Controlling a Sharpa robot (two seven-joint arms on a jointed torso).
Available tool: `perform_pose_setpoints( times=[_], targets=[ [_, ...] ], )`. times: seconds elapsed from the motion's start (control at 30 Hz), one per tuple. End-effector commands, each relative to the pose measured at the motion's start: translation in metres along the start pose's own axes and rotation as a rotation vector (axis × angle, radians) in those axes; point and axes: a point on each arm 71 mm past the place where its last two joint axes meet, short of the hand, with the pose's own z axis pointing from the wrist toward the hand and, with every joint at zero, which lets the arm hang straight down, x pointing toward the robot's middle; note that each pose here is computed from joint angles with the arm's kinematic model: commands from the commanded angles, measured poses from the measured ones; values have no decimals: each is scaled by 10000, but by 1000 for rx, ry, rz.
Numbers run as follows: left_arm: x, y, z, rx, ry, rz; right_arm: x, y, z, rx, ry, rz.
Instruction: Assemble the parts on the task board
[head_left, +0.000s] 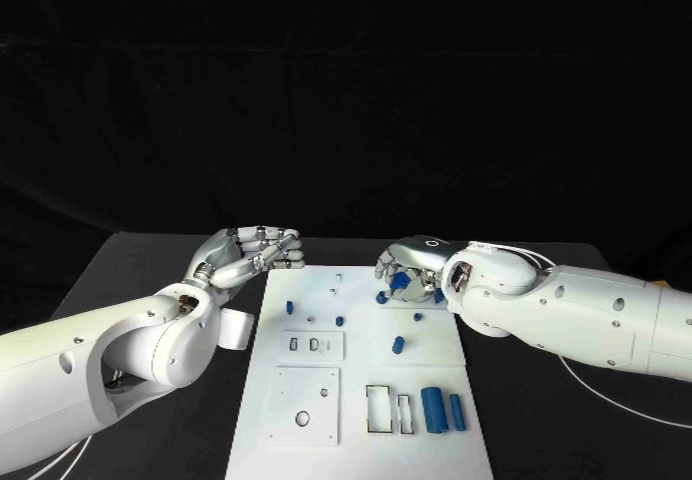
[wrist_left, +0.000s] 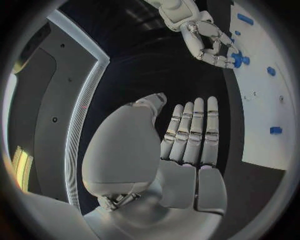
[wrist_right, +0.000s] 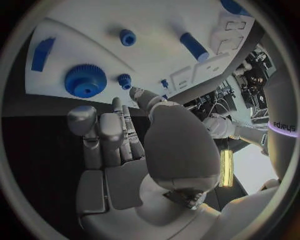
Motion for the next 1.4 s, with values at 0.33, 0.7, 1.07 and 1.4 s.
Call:
perform_pose_setpoints(
  times=[0.33,0.7,1.07,1.4],
  targets=[
    [31,-26,-6,7,31,-13,57,22,36,10,50,-77],
    [23,-27,-7,3,31,-15,108,76,55,1,68,-83],
    [27,-29,-13,-2,33,-21,138,81,54,7,79,-81],
    [24,-37,-13,-2,32,-22,121,68,60,23,46,-82]
  ],
)
